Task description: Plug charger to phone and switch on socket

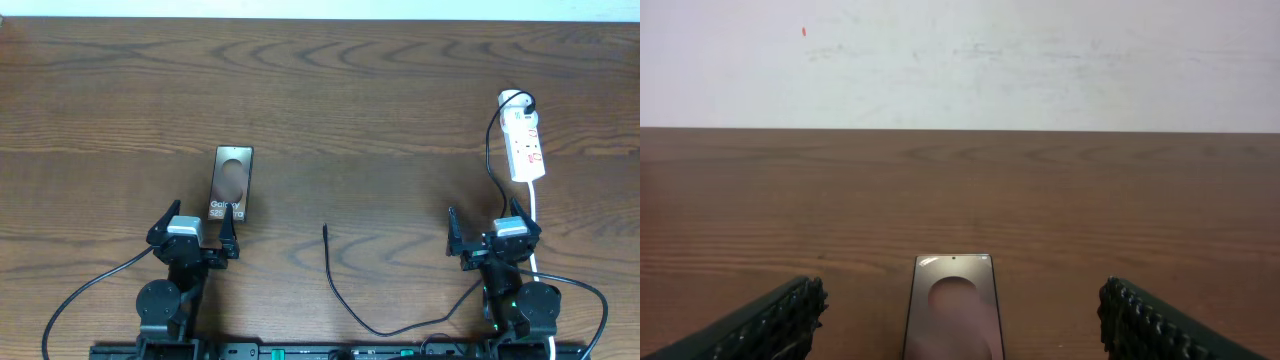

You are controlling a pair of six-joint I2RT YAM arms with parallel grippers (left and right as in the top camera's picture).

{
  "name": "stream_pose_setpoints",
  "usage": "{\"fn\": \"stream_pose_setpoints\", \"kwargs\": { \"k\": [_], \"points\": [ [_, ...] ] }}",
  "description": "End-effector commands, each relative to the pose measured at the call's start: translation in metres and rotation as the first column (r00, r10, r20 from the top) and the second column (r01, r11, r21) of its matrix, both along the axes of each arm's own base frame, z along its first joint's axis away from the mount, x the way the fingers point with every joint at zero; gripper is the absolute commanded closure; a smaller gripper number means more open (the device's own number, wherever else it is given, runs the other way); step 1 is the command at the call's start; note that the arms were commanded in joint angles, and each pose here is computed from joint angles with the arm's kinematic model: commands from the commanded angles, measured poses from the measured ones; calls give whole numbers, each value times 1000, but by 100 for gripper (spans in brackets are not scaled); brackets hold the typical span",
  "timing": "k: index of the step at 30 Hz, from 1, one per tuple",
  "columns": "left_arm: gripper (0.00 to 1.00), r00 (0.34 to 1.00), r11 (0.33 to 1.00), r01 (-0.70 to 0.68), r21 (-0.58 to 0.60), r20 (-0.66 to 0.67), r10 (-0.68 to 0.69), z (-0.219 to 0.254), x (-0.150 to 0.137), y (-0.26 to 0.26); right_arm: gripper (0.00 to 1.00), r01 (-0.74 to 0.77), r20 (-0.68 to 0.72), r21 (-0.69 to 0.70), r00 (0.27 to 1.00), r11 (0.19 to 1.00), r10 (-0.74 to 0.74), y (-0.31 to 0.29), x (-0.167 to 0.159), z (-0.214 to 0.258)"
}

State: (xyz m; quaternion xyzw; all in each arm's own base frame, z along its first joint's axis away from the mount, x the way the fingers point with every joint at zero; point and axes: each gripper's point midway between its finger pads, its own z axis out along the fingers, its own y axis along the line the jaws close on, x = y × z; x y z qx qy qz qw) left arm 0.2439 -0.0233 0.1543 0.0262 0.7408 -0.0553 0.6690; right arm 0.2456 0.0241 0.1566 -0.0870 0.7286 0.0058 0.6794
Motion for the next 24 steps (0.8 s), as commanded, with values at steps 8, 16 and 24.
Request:
{"fn": "stream_pose_setpoints", "kwargs": {
  "k": [8, 16, 24],
  "points": [
    [11, 998, 999, 37, -1, -60, -37, -18, -1, -6, 1, 0, -12, -12, 1000, 1000, 0, 0, 0, -3],
    [10, 994, 999, 37, -1, -98, -37, -27, 0, -6, 1, 0, -13, -12, 1000, 1000, 0, 0, 0, -4],
    [10, 994, 998, 25, -60, -105, -31, -27, 0, -6, 1, 0, -13, -12, 1000, 1000, 0, 0, 0, -4]
  ]
}}
